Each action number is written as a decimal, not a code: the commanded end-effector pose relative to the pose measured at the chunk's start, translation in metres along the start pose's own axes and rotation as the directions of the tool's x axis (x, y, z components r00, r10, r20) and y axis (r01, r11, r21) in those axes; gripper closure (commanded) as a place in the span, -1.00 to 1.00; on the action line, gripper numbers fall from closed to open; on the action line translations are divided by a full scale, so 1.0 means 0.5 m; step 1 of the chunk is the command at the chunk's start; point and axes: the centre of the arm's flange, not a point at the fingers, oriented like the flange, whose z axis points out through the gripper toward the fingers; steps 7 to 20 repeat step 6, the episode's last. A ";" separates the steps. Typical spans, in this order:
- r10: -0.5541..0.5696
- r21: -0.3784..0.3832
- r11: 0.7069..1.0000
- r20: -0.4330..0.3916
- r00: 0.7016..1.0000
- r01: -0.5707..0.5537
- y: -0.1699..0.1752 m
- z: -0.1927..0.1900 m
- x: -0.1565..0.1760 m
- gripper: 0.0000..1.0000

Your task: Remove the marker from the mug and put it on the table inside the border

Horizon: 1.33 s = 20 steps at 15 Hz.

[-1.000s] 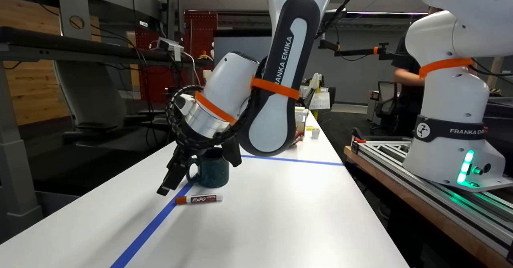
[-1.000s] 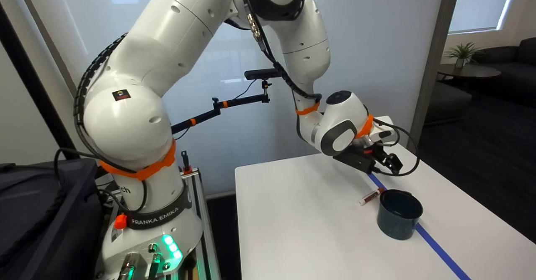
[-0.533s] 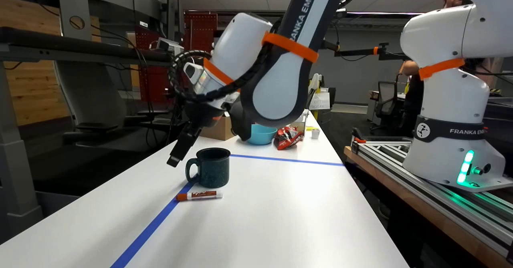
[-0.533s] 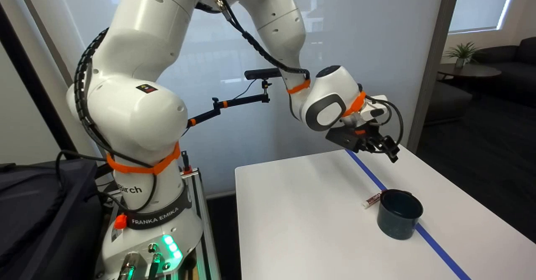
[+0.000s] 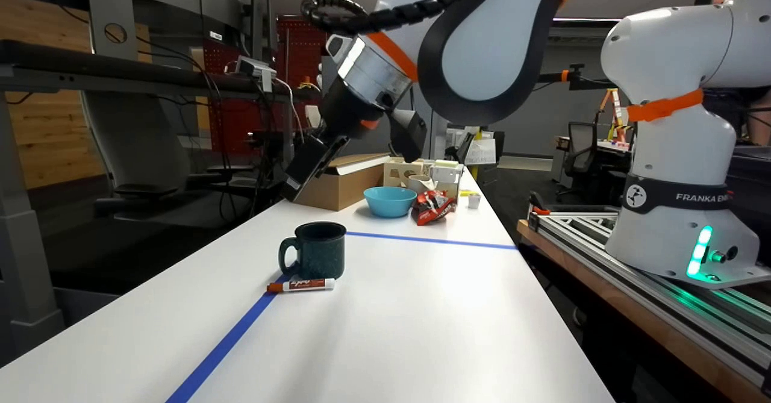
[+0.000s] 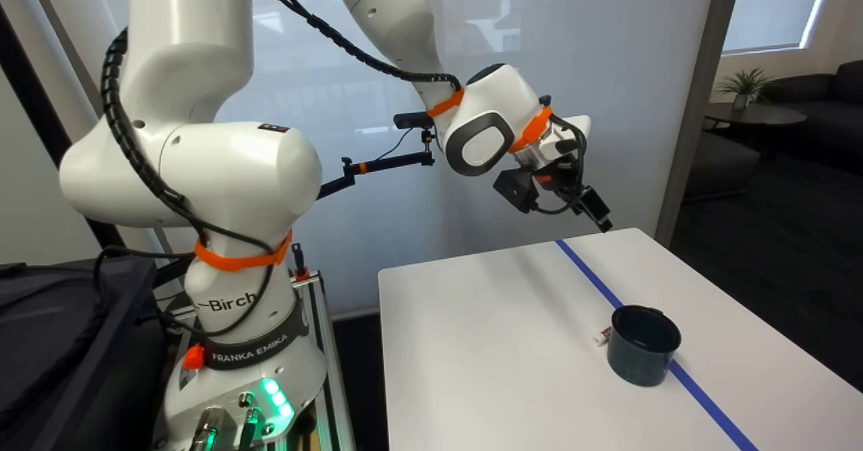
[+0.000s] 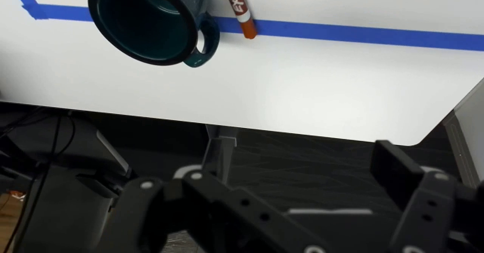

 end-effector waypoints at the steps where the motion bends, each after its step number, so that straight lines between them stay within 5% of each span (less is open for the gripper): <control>1: 0.007 0.001 1.000 0.002 1.000 -0.007 0.000 -0.003 -0.005 -1.00; 20: 0.014 -0.004 1.000 0.003 1.000 -0.014 0.006 -0.003 -0.007 -1.00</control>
